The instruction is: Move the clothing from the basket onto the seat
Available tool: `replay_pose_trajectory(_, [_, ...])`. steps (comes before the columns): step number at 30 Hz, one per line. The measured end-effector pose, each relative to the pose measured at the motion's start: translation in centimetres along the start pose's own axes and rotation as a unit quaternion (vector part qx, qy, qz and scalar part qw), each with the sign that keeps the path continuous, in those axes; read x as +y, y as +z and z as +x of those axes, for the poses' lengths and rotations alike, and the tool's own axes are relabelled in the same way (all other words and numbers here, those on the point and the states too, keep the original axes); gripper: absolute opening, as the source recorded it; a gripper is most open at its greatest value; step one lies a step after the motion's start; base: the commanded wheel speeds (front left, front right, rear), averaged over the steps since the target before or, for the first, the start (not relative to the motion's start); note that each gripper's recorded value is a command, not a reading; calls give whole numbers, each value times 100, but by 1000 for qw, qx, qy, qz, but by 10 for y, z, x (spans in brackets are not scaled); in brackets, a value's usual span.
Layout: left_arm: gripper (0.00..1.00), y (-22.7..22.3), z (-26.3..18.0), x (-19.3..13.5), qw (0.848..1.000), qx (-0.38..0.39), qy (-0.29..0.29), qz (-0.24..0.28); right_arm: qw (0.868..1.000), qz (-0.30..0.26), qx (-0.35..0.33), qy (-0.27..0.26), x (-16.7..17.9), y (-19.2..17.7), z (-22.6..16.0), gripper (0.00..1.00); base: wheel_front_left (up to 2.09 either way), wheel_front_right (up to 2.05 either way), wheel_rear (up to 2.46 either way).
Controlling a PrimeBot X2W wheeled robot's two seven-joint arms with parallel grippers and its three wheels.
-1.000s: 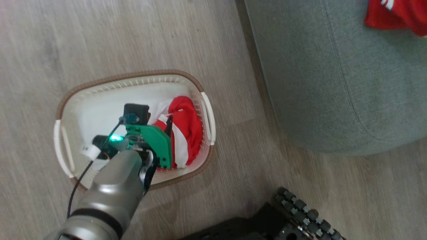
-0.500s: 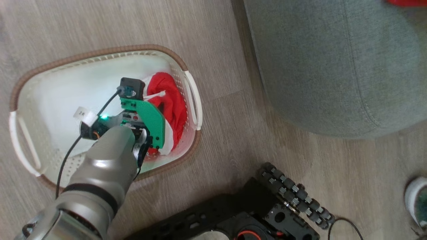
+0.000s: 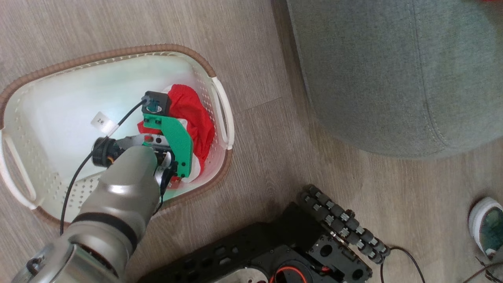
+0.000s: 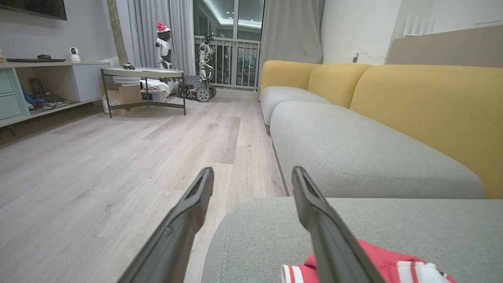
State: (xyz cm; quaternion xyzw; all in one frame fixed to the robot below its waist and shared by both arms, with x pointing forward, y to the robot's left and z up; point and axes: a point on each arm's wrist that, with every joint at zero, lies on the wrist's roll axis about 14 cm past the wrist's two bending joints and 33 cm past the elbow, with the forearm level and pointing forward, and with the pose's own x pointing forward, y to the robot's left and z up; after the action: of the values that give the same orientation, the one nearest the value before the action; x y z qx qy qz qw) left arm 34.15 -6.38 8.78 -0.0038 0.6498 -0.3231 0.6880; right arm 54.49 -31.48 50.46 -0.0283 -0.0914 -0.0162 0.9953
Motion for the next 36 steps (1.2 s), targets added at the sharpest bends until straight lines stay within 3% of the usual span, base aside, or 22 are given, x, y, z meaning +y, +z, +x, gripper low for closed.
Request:
replay_pose_trajectory(1, [27, 1, -1, 0, 1000, -2, 0, 2, 1000, 1, 0, 0, 0, 0, 0, 100, 0, 0, 0])
replay_pose_trajectory(2, [2, 2, -1, 0, 1000, -7, -1, 4, 1000, 2, -1, 1, 1, 1, 0, 100, 0, 0, 0])
replay_pose_trajectory(10, [0, 21, -18, -5, 999, -50, -8, 16, 1000, 9, -14, 9, 7, 16, -1, 100, 0, 0, 0])
replay_pose_trajectory(21, [0, 31, -82, -31, 990, -141, -17, 16, 999, 23, -29, -2, 2, 58, -28, 100, 0, 0, 0])
replay_pose_trajectory(36, [0, 52, -183, -62, 950, -305, 1, 67, 998, 56, -39, 9, 17, 95, -80, 100, 0, 0, 0])
